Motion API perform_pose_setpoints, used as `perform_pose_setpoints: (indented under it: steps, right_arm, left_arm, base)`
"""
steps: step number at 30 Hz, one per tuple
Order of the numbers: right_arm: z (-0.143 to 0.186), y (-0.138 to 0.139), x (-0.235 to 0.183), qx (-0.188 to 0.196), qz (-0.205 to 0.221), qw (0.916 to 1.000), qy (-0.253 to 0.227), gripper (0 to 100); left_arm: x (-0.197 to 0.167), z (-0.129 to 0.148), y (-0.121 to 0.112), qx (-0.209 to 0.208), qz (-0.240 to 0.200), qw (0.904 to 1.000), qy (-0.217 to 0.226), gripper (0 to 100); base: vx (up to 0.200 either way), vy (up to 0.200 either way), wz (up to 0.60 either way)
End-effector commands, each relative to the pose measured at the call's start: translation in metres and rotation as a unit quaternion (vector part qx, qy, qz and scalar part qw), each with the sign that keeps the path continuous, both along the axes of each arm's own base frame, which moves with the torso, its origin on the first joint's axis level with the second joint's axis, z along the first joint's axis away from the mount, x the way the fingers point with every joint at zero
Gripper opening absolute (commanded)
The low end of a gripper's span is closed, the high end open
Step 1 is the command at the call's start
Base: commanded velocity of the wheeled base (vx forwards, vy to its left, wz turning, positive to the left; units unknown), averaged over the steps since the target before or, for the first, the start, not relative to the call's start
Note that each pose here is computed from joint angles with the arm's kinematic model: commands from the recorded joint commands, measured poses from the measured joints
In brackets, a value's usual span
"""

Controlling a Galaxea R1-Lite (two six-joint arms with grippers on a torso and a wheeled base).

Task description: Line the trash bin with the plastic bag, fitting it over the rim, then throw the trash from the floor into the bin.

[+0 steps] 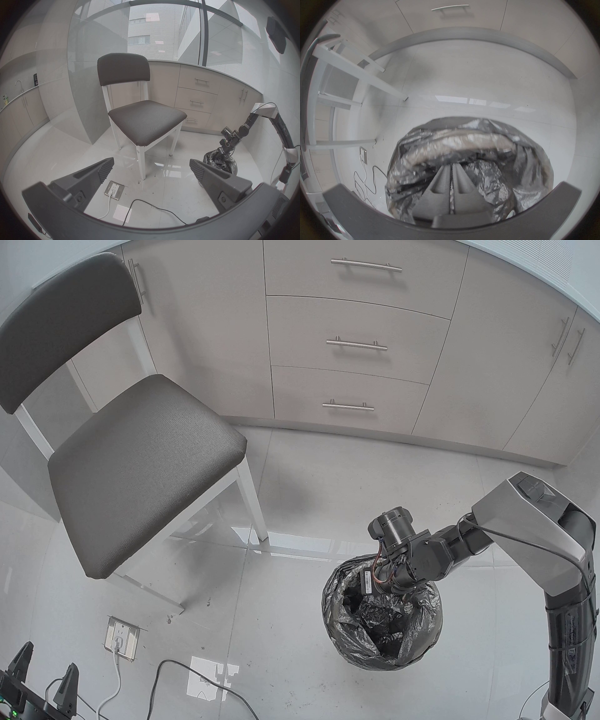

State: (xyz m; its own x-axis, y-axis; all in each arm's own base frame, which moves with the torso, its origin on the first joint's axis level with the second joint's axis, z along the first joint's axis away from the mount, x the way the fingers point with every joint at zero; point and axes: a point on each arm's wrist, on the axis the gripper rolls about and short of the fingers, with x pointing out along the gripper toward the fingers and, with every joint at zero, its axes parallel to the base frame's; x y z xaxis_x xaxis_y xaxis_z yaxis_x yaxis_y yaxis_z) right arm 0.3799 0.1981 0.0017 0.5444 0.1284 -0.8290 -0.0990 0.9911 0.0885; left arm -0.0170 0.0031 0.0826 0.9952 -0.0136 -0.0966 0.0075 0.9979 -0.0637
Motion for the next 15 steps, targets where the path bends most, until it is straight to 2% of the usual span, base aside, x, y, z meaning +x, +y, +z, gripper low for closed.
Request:
perform_pose_setpoints:
  steps: [1,15]
  right_arm:
    - [-0.016,-0.002,0.018,0.004,-0.009,1.0000,0.001,0]
    - [-0.053,0.003,0.047,0.005,-0.018,0.9998,0.004,0]
  left_arm:
    - [0.000,0.000,0.000,0.000,0.000,1.0000,0.001,100]
    - [0.000,0.000,0.000,0.000,0.000,1.0000,0.001,100]
  base:
    - [0.000,0.000,0.00]
    - [0.000,0.000,0.00]
